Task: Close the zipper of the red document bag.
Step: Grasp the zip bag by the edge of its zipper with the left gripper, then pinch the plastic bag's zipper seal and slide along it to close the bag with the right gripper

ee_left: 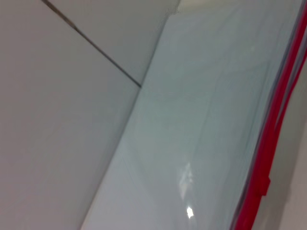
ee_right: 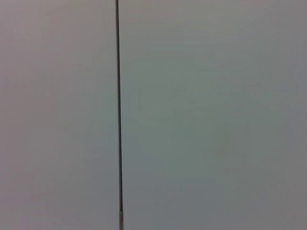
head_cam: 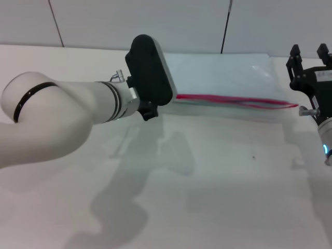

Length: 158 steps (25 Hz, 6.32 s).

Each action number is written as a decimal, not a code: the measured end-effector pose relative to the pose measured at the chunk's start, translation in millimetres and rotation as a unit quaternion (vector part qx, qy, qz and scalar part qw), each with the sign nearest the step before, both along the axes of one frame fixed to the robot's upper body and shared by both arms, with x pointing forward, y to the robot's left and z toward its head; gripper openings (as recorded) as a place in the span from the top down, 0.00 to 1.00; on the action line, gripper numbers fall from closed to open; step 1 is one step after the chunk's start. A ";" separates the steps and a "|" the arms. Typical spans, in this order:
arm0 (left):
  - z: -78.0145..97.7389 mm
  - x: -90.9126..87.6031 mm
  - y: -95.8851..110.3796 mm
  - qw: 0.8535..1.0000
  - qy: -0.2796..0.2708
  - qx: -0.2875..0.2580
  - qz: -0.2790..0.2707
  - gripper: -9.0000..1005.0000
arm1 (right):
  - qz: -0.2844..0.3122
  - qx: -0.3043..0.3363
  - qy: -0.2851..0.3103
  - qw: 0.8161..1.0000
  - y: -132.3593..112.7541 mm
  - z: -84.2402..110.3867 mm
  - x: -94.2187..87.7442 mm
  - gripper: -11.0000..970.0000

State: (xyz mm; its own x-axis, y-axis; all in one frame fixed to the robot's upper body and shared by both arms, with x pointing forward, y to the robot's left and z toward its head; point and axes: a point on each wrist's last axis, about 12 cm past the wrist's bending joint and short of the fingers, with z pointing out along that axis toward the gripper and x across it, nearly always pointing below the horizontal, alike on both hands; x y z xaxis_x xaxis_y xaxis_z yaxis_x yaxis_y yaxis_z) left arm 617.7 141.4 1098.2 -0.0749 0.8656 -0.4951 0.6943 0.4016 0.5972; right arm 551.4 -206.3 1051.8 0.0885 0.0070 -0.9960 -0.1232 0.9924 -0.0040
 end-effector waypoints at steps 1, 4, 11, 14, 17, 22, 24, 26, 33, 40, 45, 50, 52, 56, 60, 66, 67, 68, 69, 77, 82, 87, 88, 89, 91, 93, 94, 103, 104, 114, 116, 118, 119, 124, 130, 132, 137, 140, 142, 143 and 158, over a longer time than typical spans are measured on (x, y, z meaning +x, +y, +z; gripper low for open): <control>1.1 -0.4 -1.0 1.000 0.000 -0.004 0.001 0.94 | 0.001 0.003 0.000 1.000 1.3 0.3 -0.4 0.40; 6.0 -1.7 -4.3 1.000 -0.001 -0.022 0.006 0.95 | -0.008 0.026 0.007 1.000 3.2 2.7 0.4 0.40; 13.2 -6.4 -7.0 0.999 0.009 -0.042 0.019 0.95 | -0.001 0.040 0.011 0.999 7.6 6.2 0.5 0.40; 17.3 -10.5 -8.3 0.999 0.005 -0.048 0.015 0.95 | 0.006 0.047 0.011 0.999 8.3 11.0 2.6 0.40; 22.8 -14.8 -9.8 0.998 -0.001 -0.057 0.010 0.95 | 0.024 0.056 0.021 0.998 6.8 18.6 6.0 0.40; 27.9 -20.6 -10.2 0.998 -0.007 -0.067 0.007 0.95 | 0.075 0.048 0.062 0.994 4.1 30.2 14.2 0.40; 31.1 -23.7 -9.9 0.997 -0.008 -0.073 0.008 0.95 | 0.096 0.041 0.066 0.992 5.0 36.3 15.5 0.40; 32.0 -24.3 -9.6 0.997 -0.009 -0.075 0.008 0.95 | 0.120 0.029 0.074 0.990 5.6 42.9 18.0 0.40; 43.4 -30.7 -9.1 0.996 -0.023 -0.088 0.004 0.96 | 0.201 -0.023 0.104 0.974 17.9 66.1 28.0 0.41; 54.7 -34.6 -7.6 0.994 -0.036 -0.103 0.003 0.96 | 0.252 -0.087 0.113 0.957 31.4 93.4 35.8 0.41; 59.7 -36.5 -8.7 0.993 -0.042 -0.110 0.002 0.96 | 0.267 -0.131 0.116 0.948 38.3 104.4 35.5 0.41; 66.4 -40.0 -8.3 0.992 -0.055 -0.113 -0.005 0.97 | 0.279 -0.179 0.122 0.935 52.0 108.3 36.4 0.40; 67.9 -40.3 -9.4 0.992 -0.056 -0.113 -0.007 0.97 | 0.287 -0.203 0.125 0.928 60.0 108.4 36.9 0.40; 69.6 -40.7 -10.6 0.992 -0.057 -0.112 -0.009 0.97 | 0.298 -0.250 0.124 0.913 73.2 106.9 37.3 0.41; 69.6 -41.1 -10.6 0.992 -0.057 -0.110 -0.010 0.97 | 0.302 -0.280 0.125 0.903 78.4 105.1 36.7 0.40; 71.8 -41.9 -11.6 0.992 -0.059 -0.107 -0.014 0.96 | 0.313 -0.311 0.125 0.889 80.1 104.7 36.2 0.41; 71.9 -41.8 -11.8 0.992 -0.059 -0.106 -0.015 0.96 | 0.313 -0.316 0.124 0.887 80.0 104.3 36.1 0.41; 71.8 -42.0 -11.8 0.993 -0.059 -0.105 -0.015 0.96 | 0.314 -0.322 0.122 0.885 80.0 103.6 36.0 0.41; 71.7 -42.1 -11.8 0.993 -0.058 -0.104 -0.016 0.96 | 0.315 -0.331 0.119 0.882 79.9 103.1 35.9 0.41; 73.4 -42.9 -11.9 0.993 -0.056 -0.099 -0.017 0.96 | 0.310 -0.391 0.103 0.860 78.7 99.3 36.9 0.41; 74.2 -43.4 -14.4 0.993 -0.059 -0.095 -0.024 0.95 | 0.309 -0.412 0.107 0.851 78.1 93.8 39.9 0.41; 73.9 -43.9 -15.1 0.994 -0.060 -0.092 -0.027 0.95 | 0.314 -0.421 0.113 0.843 80.8 87.2 41.3 0.40; 73.9 -43.9 -15.2 0.994 -0.060 -0.092 -0.028 0.95 | 0.316 -0.423 0.113 0.842 81.6 86.6 41.2 0.43; 73.9 -43.9 -15.2 0.994 -0.060 -0.092 -0.028 0.95 | 0.317 -0.424 0.113 0.841 82.7 86.5 41.2 0.45; 73.9 -43.9 -15.2 0.994 -0.060 -0.092 -0.028 0.95 | 0.319 -0.425 0.112 0.839 84.1 86.2 40.9 0.48; 74.0 -43.8 -15.1 0.994 -0.060 -0.092 -0.028 0.95 | 0.320 -0.425 0.112 0.840 84.6 86.1 40.7 0.49; 73.9 -43.7 -15.1 0.994 -0.060 -0.092 -0.028 0.94 | 0.320 -0.424 0.112 0.840 84.8 86.1 40.6 0.50; 74.5 -43.0 -15.0 0.994 -0.061 -0.092 -0.027 0.94 | 0.317 -0.416 0.111 0.845 84.9 88.0 41.5 0.62; 74.6 -42.9 -14.9 0.994 -0.061 -0.092 -0.027 0.94 | 0.317 -0.415 0.110 0.846 85.2 88.6 41.5 0.66; 75.0 -42.9 -14.7 0.993 -0.062 -0.093 -0.027 0.93 | 0.310 -0.403 0.108 0.854 84.4 91.8 43.5 0.86; 74.6 -43.1 -14.3 0.993 -0.061 -0.093 -0.026 0.93 | 0.305 -0.401 0.110 0.857 82.0 91.4 44.8 0.88; 74.3 -43.2 -13.8 0.994 -0.061 -0.093 -0.025 0.93 | 0.299 -0.398 0.111 0.860 78.8 91.8 46.2 0.90; 74.1 -43.2 -13.2 0.994 -0.061 -0.093 -0.025 0.93 | 0.297 -0.396 0.112 0.862 77.2 92.0 47.0 0.91; 73.6 -42.4 -9.0 0.994 -0.061 -0.093 -0.018 0.92 | 0.281 -0.390 0.118 0.869 67.1 92.4 51.3 0.92; 76.5 -42.9 -3.2 0.993 -0.067 -0.093 -0.013 0.92 | 0.267 -0.389 0.130 0.872 57.0 88.8 55.5 0.92; 77.8 -44.1 -0.9 0.993 -0.072 -0.092 -0.012 0.92 | 0.262 -0.389 0.134 0.873 53.1 87.3 57.6 0.92; 80.1 -46.0 5.4 0.993 -0.077 -0.094 -0.005 0.92 | 0.237 -0.389 0.152 0.877 34.4 82.7 65.5 0.92; 80.0 -47.4 10.4 0.992 -0.078 -0.095 0.002 0.91 | 0.223 -0.392 0.159 0.878 25.0 80.8 68.6 0.92; 79.4 -48.4 14.8 0.992 -0.079 -0.096 0.008 0.91 | 0.209 -0.391 0.164 0.881 16.0 78.7 71.1 0.92; 79.0 -48.5 16.7 0.992 -0.080 -0.097 0.011 0.91 | 0.203 -0.389 0.167 0.883 12.5 77.5 72.0 0.91; 77.0 -47.2 27.0 0.992 -0.084 -0.093 0.024 0.90 | 0.155 -0.375 0.189 0.894 -20.6 72.5 76.2 0.82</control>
